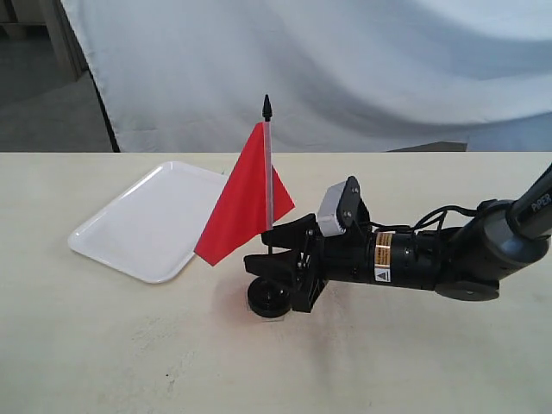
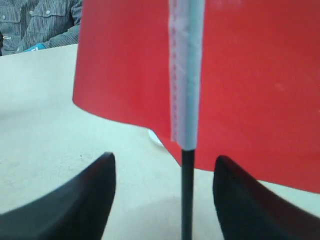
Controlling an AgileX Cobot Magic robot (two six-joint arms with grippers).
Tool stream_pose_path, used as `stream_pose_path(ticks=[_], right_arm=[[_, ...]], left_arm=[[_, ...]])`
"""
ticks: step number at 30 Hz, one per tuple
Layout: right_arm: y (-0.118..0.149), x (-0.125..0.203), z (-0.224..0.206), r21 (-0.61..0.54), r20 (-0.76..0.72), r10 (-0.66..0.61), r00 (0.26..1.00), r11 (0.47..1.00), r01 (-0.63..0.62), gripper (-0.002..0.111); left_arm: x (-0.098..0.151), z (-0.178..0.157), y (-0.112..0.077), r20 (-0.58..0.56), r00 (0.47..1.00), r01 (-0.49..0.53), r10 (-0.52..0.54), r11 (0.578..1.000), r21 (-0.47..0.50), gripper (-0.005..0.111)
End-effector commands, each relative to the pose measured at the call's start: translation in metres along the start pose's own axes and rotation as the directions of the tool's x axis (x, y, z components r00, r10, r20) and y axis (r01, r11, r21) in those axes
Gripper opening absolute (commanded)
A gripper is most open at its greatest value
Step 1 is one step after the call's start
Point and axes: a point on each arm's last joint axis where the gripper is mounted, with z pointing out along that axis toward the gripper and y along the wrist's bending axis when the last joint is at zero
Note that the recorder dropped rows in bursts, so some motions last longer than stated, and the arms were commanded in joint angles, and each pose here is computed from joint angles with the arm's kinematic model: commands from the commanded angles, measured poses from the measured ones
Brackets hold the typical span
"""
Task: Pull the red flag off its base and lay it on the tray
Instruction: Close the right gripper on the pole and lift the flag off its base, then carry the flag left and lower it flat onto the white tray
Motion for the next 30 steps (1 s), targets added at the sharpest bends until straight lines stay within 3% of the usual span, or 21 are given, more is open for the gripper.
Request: stream_pose_path(ticks=[1, 2, 3, 12, 18, 22, 26, 30], right_arm=[[-0.001, -0.001, 0.001, 0.001, 0.013, -0.002, 1.0, 1.0, 0.002, 0.031], [-0.001, -0.001, 0.001, 0.0, 0.014, -0.016, 1.0, 1.0, 0.016, 0.008], [-0.001, -0.001, 0.001, 0.001, 0.012, -0.022, 1.0, 1.0, 0.022, 0.001], [-0.001, -0.013, -0.002, 0.012, 0.033, 0.014, 0.999, 1.0, -0.014, -0.001], [-0.002, -0.061, -0.007, 0.017, 0.122, 0.108, 0.987, 0.994, -0.111, -0.001], [-0.013, -0.087, 0.006, 0.018, 0.135, 0.302, 0.944, 0.951, -0.308, -0.001], [-0.022, -0.097, 0.036, 0.203, 0.054, 0.399, 0.915, 0.893, -0.402, -0.001], [-0.023, -0.102, 0.069, 0.248, 0.102, 0.497, 0.861, 0.826, -0.506, -0.001]], left_arm=[[0.0, 0.0, 0.0, 0.002, 1.0, 0.001, -0.001, 1.0, 0.003, 0.0], [0.0, 0.0, 0.0, 0.002, 1.0, 0.001, -0.001, 1.0, 0.003, 0.0], [0.0, 0.0, 0.0, 0.002, 1.0, 0.001, -0.001, 1.0, 0.003, 0.0], [0.0, 0.0, 0.0, 0.002, 1.0, 0.001, -0.001, 1.0, 0.003, 0.0], [0.0, 0.0, 0.0, 0.002, 1.0, 0.001, -0.001, 1.0, 0.003, 0.0], [0.0, 0.0, 0.0, 0.002, 1.0, 0.001, -0.001, 1.0, 0.003, 0.0], [0.0, 0.0, 0.0, 0.002, 1.0, 0.001, -0.001, 1.0, 0.003, 0.0], [0.0, 0.0, 0.0, 0.002, 1.0, 0.001, -0.001, 1.0, 0.003, 0.0]])
